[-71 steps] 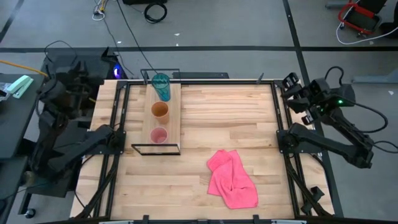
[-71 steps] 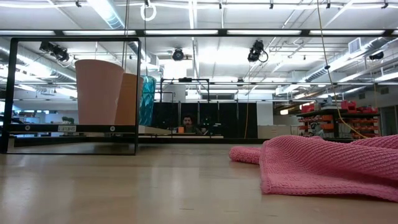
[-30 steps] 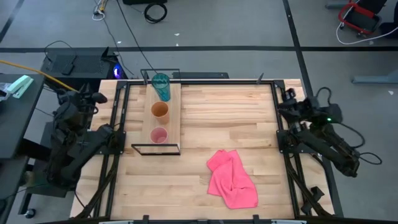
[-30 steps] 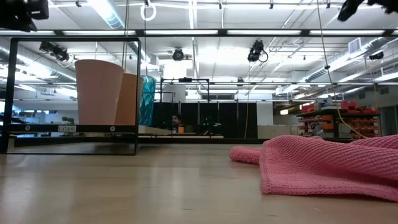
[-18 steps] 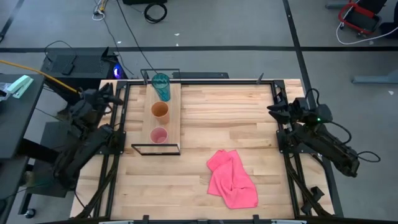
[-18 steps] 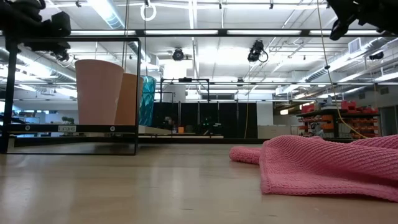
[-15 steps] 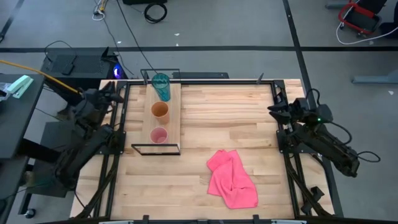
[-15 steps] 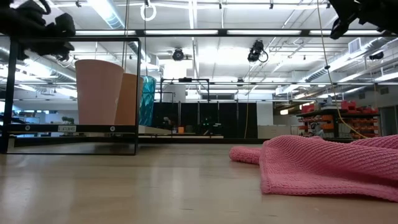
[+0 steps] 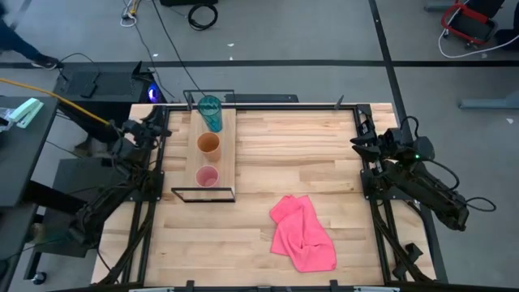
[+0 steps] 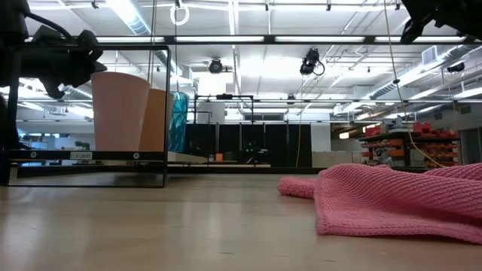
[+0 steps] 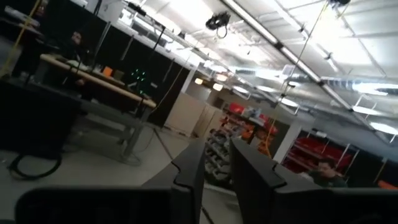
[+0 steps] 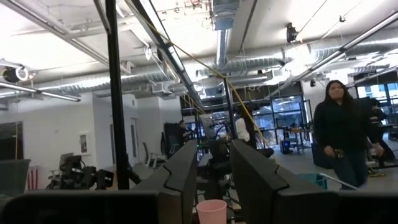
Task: Stack small to large cups/mugs on shelf
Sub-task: Return to Home Position
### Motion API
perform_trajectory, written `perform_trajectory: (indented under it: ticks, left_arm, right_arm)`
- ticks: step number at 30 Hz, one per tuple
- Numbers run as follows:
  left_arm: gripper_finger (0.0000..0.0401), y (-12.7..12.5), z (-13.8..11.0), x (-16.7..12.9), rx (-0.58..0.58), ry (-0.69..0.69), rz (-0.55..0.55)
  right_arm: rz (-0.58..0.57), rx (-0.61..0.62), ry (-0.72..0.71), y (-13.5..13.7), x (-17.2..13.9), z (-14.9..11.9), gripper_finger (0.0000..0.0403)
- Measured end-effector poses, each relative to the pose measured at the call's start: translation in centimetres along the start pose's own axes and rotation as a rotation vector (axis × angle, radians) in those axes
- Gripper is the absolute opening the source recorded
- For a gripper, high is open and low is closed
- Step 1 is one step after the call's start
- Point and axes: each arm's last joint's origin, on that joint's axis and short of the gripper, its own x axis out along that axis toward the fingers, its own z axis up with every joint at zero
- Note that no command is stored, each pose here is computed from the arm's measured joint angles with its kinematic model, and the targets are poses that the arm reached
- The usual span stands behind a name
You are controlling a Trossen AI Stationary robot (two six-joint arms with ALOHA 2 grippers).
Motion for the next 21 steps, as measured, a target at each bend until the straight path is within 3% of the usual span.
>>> perform_trajectory:
  ticks: [8, 14, 21]
  left_arm:
    - [0.0088, 0.2, -0.5, 0.0, 0.049, 0.05, 0.024]
    - [0.009, 0.4, -0.7, 0.0, 0.063, 0.062, 0.049]
    - [0.0086, 0.4, -0.6, 0.0, 0.063, 0.056, 0.062]
  right_arm:
    - [-0.012, -0.024, 0.016, -0.1, 0.0, -0.2, 0.0105]
    - [-0.005, -0.14, 0.029, -0.1, 0.0, -0.3, 0.0105]
    - [0.014, -0.126, -0.04, -0.7, -0.4, -2.1, 0.0105]
